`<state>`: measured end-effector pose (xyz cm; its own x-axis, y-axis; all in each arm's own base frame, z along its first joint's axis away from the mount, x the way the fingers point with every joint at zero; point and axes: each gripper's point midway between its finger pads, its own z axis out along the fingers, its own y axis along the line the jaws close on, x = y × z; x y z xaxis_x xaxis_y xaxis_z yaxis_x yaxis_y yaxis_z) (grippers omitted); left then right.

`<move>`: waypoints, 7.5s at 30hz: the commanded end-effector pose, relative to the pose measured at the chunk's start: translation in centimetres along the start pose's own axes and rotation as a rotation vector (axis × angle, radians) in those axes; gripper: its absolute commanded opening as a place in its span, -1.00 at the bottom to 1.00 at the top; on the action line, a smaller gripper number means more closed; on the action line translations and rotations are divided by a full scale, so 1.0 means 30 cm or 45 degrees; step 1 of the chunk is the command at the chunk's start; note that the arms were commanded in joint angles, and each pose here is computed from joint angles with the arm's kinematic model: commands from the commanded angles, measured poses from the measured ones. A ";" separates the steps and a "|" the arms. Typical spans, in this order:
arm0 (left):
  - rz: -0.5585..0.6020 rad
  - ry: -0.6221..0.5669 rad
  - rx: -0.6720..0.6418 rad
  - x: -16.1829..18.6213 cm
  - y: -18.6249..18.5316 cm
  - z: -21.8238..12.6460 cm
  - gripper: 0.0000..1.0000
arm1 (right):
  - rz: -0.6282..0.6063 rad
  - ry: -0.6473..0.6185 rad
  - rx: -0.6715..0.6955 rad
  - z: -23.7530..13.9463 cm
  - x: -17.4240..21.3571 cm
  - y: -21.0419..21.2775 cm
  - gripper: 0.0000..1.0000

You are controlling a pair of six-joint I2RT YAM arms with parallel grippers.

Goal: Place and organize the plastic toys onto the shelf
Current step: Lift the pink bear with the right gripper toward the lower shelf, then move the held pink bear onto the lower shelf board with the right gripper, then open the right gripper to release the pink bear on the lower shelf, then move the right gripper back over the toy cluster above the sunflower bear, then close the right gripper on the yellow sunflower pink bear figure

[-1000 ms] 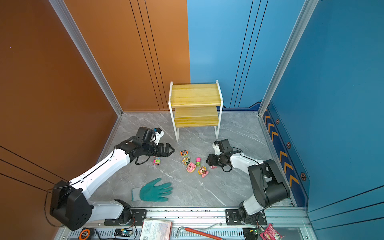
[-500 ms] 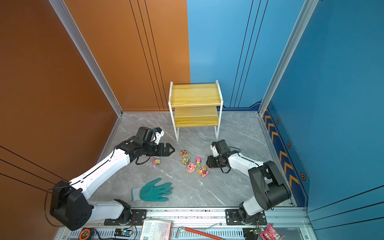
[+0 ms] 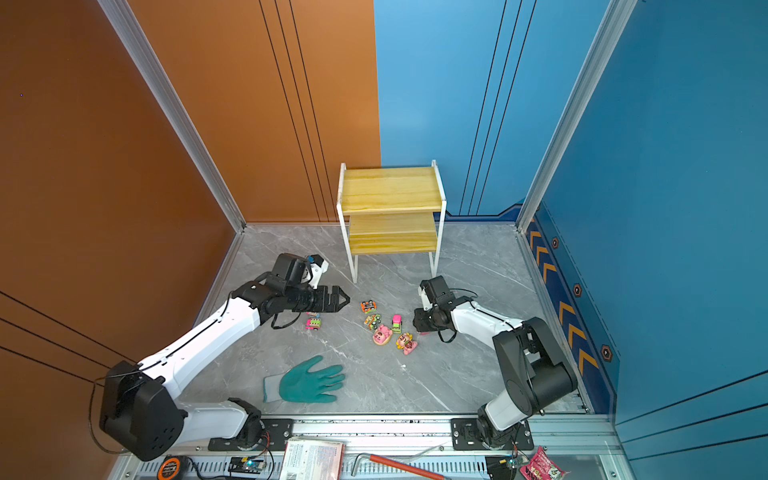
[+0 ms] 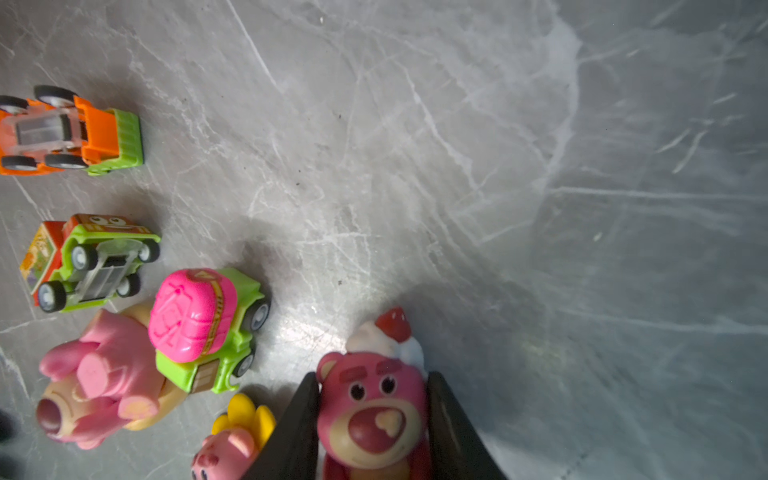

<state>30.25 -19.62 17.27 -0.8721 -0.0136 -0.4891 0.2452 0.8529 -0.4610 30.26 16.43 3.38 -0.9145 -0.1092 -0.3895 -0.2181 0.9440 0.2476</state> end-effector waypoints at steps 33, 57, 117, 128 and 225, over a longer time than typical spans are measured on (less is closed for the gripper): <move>-0.074 -0.236 0.049 -0.158 0.122 -0.093 0.99 | -0.080 -1.482 0.145 -0.518 -0.687 0.187 -0.50; -0.158 -0.273 0.082 -0.204 0.183 -0.102 0.99 | 0.042 -1.758 0.277 -0.451 -0.906 0.084 -0.50; -0.182 -0.283 0.082 -0.211 0.208 -0.093 0.98 | 0.047 -1.703 0.406 -0.328 -0.876 0.014 0.10; -0.185 -0.290 0.084 -0.212 0.211 -0.097 1.00 | 0.043 -1.711 0.396 -0.382 -0.864 0.018 0.27; 0.005 -0.188 -0.027 -0.123 0.157 -0.064 0.98 | -0.882 0.712 0.259 0.008 0.182 0.164 0.78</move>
<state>33.99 -13.88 17.59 -0.7981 -0.1044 -0.5935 0.2060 0.8783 -0.4315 24.43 20.69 2.49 -0.6483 -0.7557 0.0923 -0.7613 0.6428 -0.0844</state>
